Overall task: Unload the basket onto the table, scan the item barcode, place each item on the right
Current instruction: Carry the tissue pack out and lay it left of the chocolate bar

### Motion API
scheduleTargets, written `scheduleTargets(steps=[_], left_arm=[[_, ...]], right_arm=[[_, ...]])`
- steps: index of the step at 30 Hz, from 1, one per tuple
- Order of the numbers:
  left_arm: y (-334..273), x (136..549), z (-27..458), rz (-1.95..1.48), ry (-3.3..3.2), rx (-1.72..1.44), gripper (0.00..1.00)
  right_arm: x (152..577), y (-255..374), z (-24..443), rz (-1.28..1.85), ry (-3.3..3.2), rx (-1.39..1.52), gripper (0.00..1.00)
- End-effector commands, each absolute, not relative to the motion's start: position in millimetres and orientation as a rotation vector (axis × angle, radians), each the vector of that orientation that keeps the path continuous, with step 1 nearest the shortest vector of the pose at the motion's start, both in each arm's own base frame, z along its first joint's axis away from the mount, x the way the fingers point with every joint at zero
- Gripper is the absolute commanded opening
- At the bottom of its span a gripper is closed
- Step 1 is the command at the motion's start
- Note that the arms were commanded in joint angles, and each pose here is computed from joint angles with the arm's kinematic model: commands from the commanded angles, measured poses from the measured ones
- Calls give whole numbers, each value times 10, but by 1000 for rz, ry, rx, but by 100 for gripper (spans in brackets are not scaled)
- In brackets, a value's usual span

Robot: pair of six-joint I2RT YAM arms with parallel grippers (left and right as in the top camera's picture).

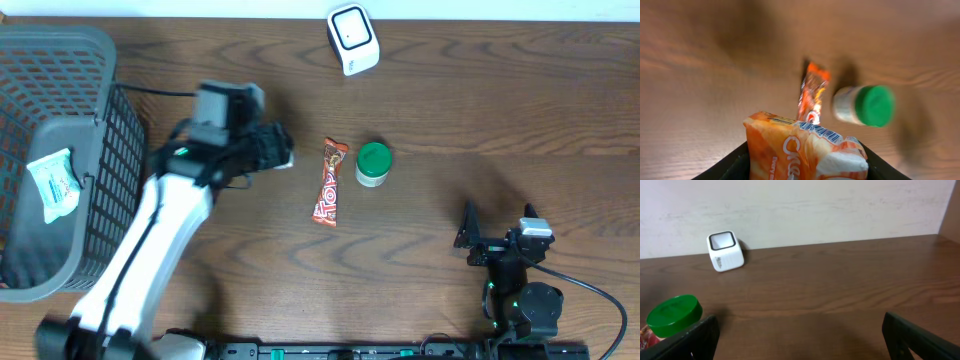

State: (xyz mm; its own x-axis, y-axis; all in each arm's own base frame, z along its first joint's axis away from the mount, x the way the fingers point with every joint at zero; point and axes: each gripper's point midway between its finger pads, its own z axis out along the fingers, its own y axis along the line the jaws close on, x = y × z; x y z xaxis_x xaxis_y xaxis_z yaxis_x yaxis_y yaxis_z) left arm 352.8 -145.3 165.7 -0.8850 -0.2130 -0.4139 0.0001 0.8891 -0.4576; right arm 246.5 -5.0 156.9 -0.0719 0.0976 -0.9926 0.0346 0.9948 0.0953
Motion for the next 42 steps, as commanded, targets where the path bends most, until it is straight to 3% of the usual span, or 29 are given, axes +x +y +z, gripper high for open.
scheduleTargets(steps=[1,8,12,15,16,18,23,28,35,42], left_arm=[[-1501,3578,1209,-492,2702,-255,57],[-1584,3536,457,-301,2863,-251,57],[-1614,3520,267,-250,2892,-232,58],[-1559,3579,271,-200,2864,-238,68],[-1539,3601,290,-187,2850,-241,75],[-1504,3643,348,-166,2825,-237,100],[-1568,3823,912,-212,2698,-94,98],[-1502,3892,2017,-236,2445,61,98],[-283,3579,3151,5,2168,-253,98],[1046,3001,3421,221,2031,-673,98]], right_arm=[[2462,-39,1570,46,1641,92,99],[2462,-39,1570,46,1641,92,99],[2462,-39,1570,46,1641,92,99],[2462,-39,1570,46,1641,92,99],[2462,-39,1570,46,1641,92,99],[2462,-39,1570,46,1641,92,99],[2462,-39,1570,46,1641,92,99],[2462,-39,1570,46,1641,92,99],[2462,-39,1570,46,1641,92,99],[2462,-39,1570,46,1641,92,99]])
